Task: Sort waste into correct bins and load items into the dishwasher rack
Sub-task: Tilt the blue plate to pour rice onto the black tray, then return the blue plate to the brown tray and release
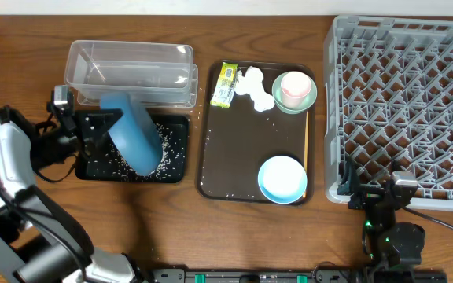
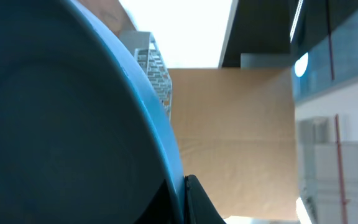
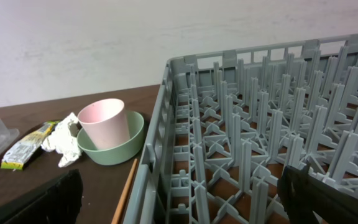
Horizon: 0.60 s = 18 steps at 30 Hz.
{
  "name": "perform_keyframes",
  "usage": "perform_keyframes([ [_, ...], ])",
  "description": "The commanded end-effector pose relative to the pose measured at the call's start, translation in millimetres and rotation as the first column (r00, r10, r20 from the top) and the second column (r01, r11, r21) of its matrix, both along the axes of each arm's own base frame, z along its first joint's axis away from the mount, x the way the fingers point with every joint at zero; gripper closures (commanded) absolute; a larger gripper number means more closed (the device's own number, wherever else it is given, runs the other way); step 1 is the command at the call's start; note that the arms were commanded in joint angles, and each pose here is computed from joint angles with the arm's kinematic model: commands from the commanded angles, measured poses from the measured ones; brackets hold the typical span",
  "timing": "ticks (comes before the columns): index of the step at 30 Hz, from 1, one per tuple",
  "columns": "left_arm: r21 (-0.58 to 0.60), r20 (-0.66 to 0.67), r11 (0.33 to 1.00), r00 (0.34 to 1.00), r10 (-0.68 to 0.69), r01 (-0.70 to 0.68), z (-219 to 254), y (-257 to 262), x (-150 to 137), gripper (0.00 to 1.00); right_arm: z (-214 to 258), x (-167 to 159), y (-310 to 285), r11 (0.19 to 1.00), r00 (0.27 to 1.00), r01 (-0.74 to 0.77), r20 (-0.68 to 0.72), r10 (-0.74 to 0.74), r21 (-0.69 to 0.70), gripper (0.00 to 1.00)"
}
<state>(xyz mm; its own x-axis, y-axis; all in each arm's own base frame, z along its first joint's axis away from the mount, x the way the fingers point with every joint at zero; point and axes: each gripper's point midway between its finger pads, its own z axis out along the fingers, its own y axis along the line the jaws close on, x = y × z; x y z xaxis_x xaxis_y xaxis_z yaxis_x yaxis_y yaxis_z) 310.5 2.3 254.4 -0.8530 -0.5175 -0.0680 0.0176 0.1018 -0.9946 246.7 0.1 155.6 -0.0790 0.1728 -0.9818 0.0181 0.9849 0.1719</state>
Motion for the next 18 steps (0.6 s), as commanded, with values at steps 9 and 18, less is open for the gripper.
perform_keyframes([
  [9, 0.219, 0.385, 0.968, 0.900, -0.203, 0.124, 69.8, -71.7, -40.1, 0.94, -0.7, -0.2, 1.2, 1.000, 1.000, -0.007, -0.002, 0.007, -0.011, 0.01],
  [18, 0.430, 0.037, 0.881, 0.971, -0.237, 0.199, 28.9, -109.5, -10.7, 0.94, -0.7, -0.2, 1.2, 1.000, 1.000, -0.007, -0.002, 0.007, -0.011, 0.01],
])
